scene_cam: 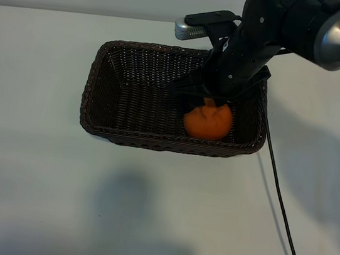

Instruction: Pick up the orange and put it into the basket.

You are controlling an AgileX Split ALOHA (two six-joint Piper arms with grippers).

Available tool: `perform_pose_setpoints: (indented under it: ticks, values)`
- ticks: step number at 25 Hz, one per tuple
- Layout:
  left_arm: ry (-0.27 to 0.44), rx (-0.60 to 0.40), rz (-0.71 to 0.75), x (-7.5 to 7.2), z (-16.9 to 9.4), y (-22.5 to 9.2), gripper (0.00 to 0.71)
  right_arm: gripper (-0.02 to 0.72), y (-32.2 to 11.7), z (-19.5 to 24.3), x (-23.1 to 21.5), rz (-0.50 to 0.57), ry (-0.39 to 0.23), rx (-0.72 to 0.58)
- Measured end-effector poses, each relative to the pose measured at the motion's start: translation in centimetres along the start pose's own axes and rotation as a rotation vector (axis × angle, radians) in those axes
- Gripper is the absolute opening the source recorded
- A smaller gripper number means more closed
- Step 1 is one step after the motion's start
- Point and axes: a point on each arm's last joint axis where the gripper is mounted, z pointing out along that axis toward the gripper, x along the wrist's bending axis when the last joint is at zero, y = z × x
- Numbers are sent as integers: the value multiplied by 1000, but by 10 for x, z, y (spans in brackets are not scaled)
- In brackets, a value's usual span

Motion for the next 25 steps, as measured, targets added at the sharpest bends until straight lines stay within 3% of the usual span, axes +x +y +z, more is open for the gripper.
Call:
perform_pose_setpoints:
  ticks: [5, 12, 17, 25]
  values:
    - [0, 0, 0, 0, 0, 0, 507, 576, 13, -25, 5, -45, -21, 11]
    - [0, 0, 0, 0, 0, 0, 507, 576, 33, -65, -10, -70, -157, -20]
    - [0, 0, 0, 0, 0, 0, 507, 576, 43, -92, -58, 33, -210, -50]
    - [0, 0, 0, 0, 0, 0, 507, 573, 29, -126, -175, 265, -304, -76]
